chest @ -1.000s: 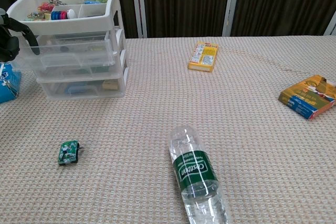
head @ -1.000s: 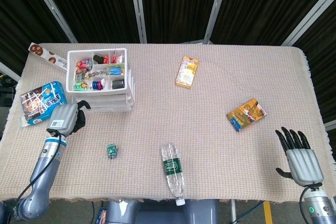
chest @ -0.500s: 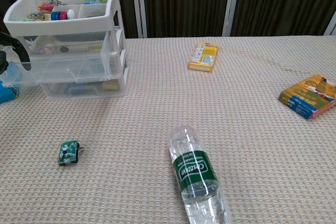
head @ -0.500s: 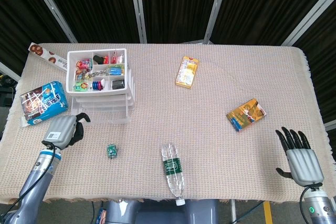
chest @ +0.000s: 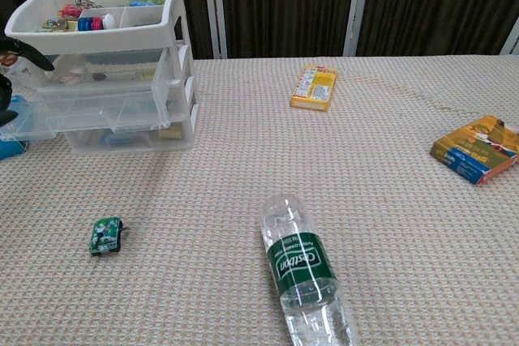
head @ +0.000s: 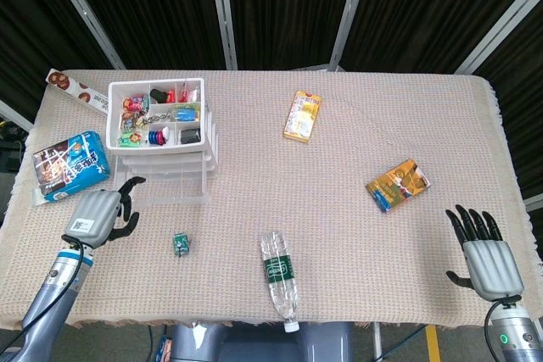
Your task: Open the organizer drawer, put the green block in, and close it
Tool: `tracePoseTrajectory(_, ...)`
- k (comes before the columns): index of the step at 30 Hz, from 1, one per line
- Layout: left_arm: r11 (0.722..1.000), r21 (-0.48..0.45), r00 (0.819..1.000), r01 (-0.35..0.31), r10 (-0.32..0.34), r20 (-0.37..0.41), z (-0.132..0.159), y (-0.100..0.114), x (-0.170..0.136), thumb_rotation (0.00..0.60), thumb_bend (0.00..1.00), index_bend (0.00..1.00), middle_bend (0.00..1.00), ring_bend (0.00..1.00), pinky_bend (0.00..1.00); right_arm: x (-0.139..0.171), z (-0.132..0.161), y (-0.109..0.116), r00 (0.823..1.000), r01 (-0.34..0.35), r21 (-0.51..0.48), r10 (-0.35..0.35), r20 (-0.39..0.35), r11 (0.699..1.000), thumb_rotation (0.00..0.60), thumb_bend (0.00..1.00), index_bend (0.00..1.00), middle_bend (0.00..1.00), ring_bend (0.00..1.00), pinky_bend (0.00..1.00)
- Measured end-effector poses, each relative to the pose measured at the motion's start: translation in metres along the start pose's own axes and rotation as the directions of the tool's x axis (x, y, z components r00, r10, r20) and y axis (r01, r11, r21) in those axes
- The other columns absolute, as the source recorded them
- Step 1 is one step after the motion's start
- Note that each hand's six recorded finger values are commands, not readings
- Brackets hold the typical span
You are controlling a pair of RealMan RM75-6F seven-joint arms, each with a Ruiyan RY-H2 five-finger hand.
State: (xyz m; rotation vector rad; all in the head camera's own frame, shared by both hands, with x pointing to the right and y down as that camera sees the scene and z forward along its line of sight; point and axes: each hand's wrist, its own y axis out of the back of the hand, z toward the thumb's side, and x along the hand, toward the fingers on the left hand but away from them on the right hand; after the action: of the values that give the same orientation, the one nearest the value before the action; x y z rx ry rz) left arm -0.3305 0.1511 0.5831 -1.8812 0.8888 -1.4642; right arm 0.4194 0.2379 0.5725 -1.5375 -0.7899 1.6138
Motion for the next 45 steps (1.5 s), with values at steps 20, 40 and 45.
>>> tracePoseTrajectory(20, 0.979, 0.205, 0.971, -0.013, -0.037, 0.238, 0.015, -0.014, -0.066, 0.600, 0.20, 0.09, 0.33, 0.30, 0.30, 0.000, 0.000, 0.000, 1.000, 0.005, 0.000, -0.005, 0.006, 1.000, 0.600, 0.00, 0.05, 0.00, 0.00, 0.00)
tracePoseTrajectory(40, 0.868, 0.490, 0.950, 0.082, -0.216, 0.223, 0.014, -0.080, -0.030, 0.600, 0.15, 0.22, 0.99, 0.85, 0.66, 0.000, -0.002, 0.000, 1.000, -0.005, -0.004, 0.006, 0.011, 1.000, 0.600, 0.00, 0.05, 0.00, 0.00, 0.00)
tracePoseTrajectory(45, 0.830, 0.549, 0.949, 0.098, -0.244, 0.199, 0.020, -0.092, -0.011, 0.600, 0.14, 0.20, 0.99, 0.85, 0.66, 0.000, -0.002, 0.000, 1.000, -0.006, -0.006, 0.006, 0.011, 1.000, 0.600, 0.00, 0.05, 0.00, 0.00, 0.00)
